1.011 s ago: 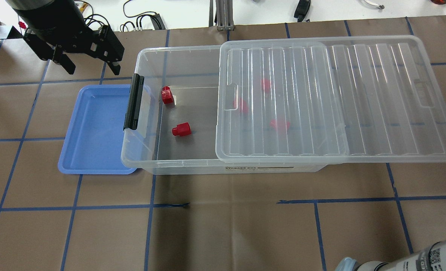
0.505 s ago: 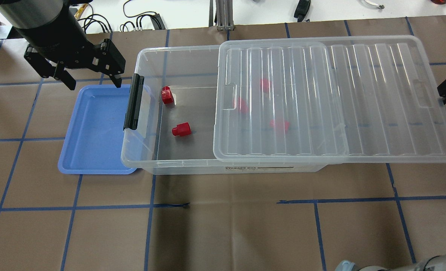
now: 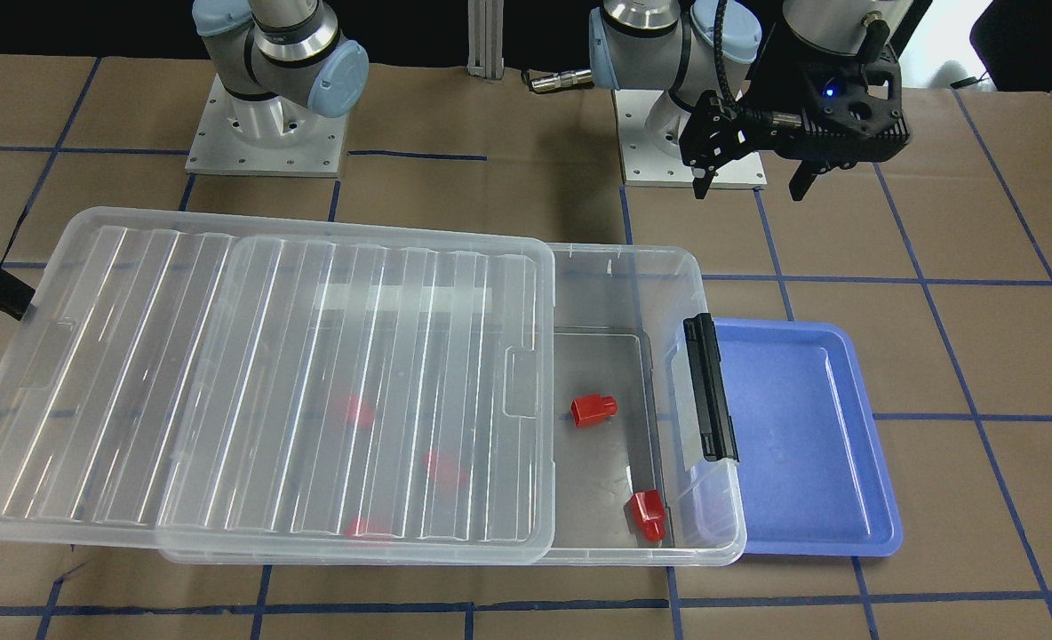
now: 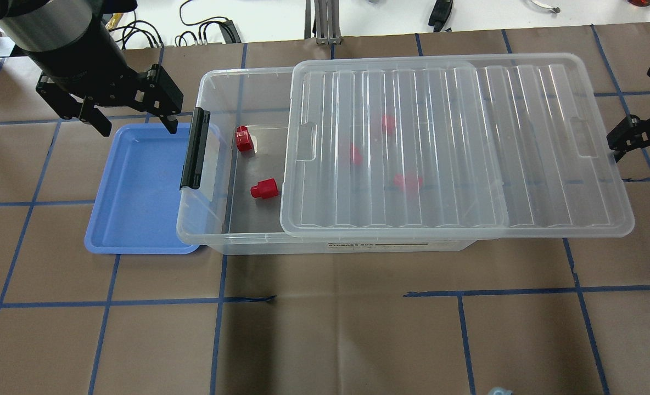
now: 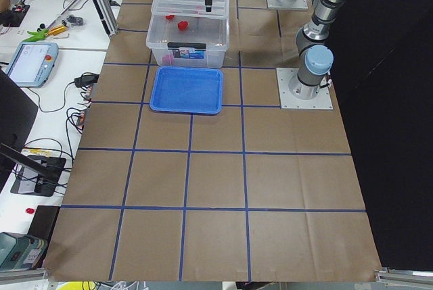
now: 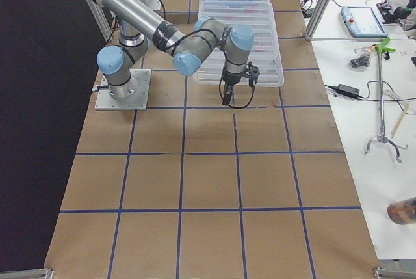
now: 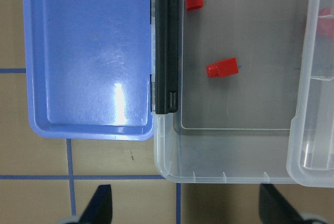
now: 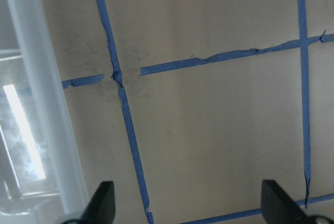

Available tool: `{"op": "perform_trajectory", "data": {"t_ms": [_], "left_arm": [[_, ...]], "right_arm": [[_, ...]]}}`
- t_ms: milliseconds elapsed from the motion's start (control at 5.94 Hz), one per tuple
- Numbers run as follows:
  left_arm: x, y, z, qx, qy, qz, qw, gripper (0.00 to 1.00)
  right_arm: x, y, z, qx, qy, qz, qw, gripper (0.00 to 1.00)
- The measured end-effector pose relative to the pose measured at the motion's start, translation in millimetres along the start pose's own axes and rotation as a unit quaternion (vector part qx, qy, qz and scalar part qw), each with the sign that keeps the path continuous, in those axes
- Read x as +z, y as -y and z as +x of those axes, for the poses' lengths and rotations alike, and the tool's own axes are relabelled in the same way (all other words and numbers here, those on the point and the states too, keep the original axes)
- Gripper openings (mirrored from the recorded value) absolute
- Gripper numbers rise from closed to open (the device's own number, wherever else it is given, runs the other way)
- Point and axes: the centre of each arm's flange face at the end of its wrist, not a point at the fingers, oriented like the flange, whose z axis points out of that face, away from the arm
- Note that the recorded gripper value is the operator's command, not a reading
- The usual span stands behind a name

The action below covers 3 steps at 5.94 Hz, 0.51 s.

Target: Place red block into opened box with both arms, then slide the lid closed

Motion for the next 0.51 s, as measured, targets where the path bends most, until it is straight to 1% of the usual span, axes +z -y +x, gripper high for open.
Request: {"op": "perform_trajectory", "data": {"t_ms": [505], "left_arm": [[0.0,-0.1,-0.7,0.000,0.000,0.000,1.0000,0.98]], "right_arm": [[-2.0,2.5,-43.2,0.012,0.005,0.004,0.9999,1.00]]}}
